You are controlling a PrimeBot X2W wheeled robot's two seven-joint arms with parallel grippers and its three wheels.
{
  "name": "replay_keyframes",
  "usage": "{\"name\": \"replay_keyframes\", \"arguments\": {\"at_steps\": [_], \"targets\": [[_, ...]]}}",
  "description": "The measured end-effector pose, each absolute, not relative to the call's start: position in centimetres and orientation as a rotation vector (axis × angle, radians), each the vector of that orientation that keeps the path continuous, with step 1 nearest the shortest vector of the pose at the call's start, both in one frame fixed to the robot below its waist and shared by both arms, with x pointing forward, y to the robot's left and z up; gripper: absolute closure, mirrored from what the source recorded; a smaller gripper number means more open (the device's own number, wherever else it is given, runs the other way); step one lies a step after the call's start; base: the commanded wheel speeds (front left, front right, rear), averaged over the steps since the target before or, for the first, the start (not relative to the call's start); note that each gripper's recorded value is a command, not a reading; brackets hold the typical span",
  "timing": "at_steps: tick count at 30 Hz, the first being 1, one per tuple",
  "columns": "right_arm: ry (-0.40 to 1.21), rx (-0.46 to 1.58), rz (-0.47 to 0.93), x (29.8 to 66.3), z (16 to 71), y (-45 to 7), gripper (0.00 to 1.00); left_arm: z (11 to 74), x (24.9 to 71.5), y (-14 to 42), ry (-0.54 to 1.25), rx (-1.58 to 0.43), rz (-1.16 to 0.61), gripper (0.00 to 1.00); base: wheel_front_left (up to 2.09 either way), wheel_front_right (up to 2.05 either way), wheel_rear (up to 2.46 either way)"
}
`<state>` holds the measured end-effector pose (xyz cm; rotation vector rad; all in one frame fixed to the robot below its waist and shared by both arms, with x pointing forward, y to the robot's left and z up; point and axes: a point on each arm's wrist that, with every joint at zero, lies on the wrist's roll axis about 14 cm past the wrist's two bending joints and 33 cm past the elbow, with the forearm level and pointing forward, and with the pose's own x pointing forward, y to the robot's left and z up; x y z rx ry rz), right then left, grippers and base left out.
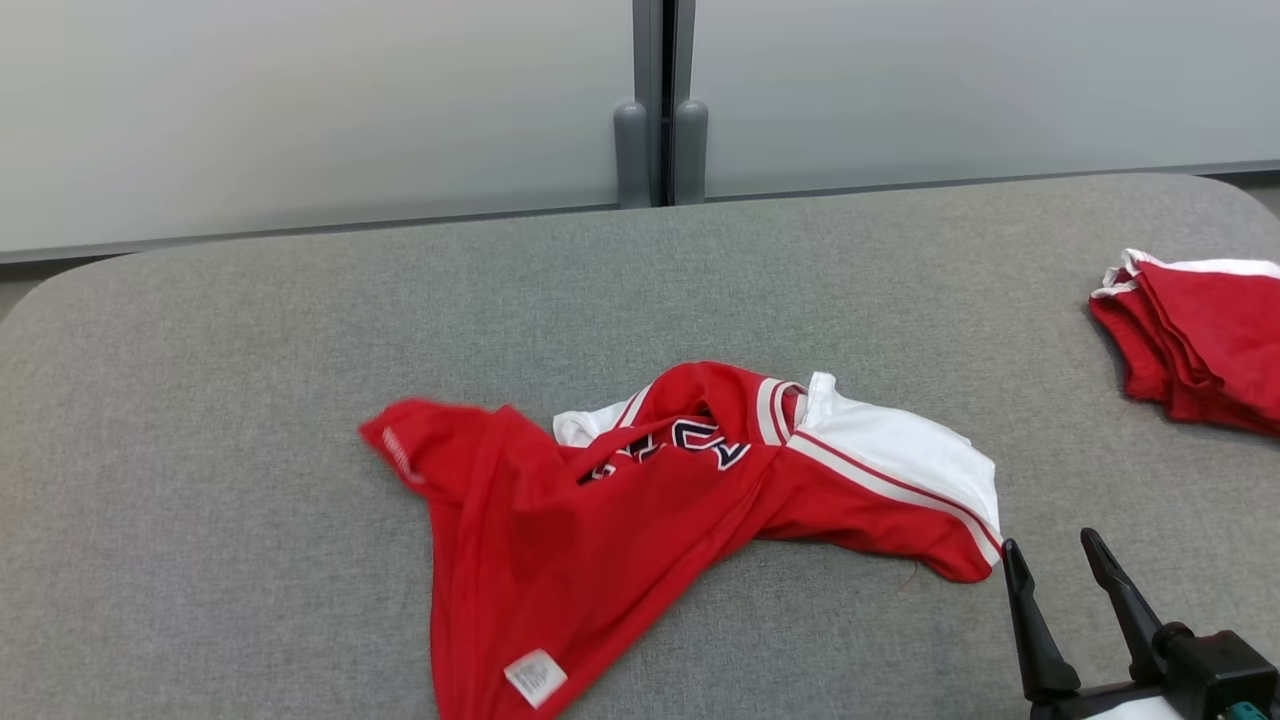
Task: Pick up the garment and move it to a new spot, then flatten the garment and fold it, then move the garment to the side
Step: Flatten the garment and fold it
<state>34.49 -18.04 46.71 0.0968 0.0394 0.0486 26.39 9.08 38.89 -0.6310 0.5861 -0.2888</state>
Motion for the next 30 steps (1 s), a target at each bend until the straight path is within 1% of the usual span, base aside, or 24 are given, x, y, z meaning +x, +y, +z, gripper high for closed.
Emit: {"name": "replay_keyframes", "arguments": {"at_steps": [2,4,5,6,7,8,10,13,16,18,20,21,22,23,26,28,30], "targets": [[0.034,0.095,0.048,34.3,46.9,-18.1,0.00,38.1,25.1,8.6,0.621,-0.650,-0.289,1.00,0.00,0.00,0.00],[0.035,0.093,0.047,34.0,46.9,-18.1,0.00,37.4,24.1,8.4,0.653,-0.642,-0.292,0.90,0.00,0.00,0.00],[0.035,0.091,0.048,33.8,46.9,-18.1,0.00,37.0,23.7,8.4,0.668,-0.638,-0.290,0.84,0.00,0.00,0.00],[0.028,0.087,0.045,33.5,47.1,-18.2,0.00,36.6,23.1,8.2,0.693,-0.644,-0.292,0.41,0.00,0.00,0.00],[0.023,0.086,0.044,33.4,47.2,-18.2,0.00,36.5,22.9,8.3,0.702,-0.635,-0.290,0.41,0.00,0.00,0.00],[0.018,0.085,0.043,33.3,47.4,-18.3,0.00,36.3,22.9,8.6,0.707,-0.618,-0.281,0.00,0.00,0.00,0.00],[0.012,0.082,0.041,33.0,47.6,-18.3,0.00,36.0,22.7,9.6,0.728,-0.567,-0.267,0.00,0.00,0.00,0.00],[0.001,0.077,0.033,32.6,47.9,-18.6,0.00,36.7,23.2,10.9,0.731,-0.546,-0.240,0.00,0.00,0.00,0.00],[-0.013,0.077,0.018,32.3,48.3,-19.0,0.00,37.7,24.1,13.4,0.710,-0.445,-0.215,0.00,0.00,0.00,0.00],[-0.019,0.077,0.008,32.1,48.5,-19.3,0.00,39.4,25.8,14.7,0.632,-0.390,-0.205,0.00,0.00,0.00,0.00],[-0.021,0.079,0.001,31.9,48.5,-19.5,0.00,42.4,28.2,14.6,0.521,-0.376,-0.236,0.00,0.00,0.00,0.00],[-0.021,0.079,0.001,31.9,48.5,-19.5,0.00,42.4,28.2,14.6,0.521,-0.376,-0.236,0.00,0.00,0.00,0.00],[-0.021,0.084,-0.009,31.8,48.5,-19.7,0.00,45.3,30.2,12.7,0.432,-0.382,-0.308,0.00,0.00,0.00,0.00],[-0.021,0.084,-0.009,31.8,48.5,-19.7,0.00,45.3,30.2,12.7,0.432,-0.382,-0.308,0.00,0.00,0.00,0.00],[-0.018,0.086,-0.016,31.9,48.4,-19.9,0.00,49.1,32.6,8.5,0.338,-0.427,-0.436,0.00,0.00,0.00,0.00],[-0.023,0.086,-0.023,32.2,48.6,-20.1,0.00,50.5,34.1,5.7,0.313,-0.404,-0.523,0.00,0.00,0.00,0.00],[-0.030,0.092,-0.030,32.6,48.8,-20.3,0.00,51.5,35.4,2.0,0.319,-0.452,-0.598,0.00,0.00,0.00,0.00]]}}
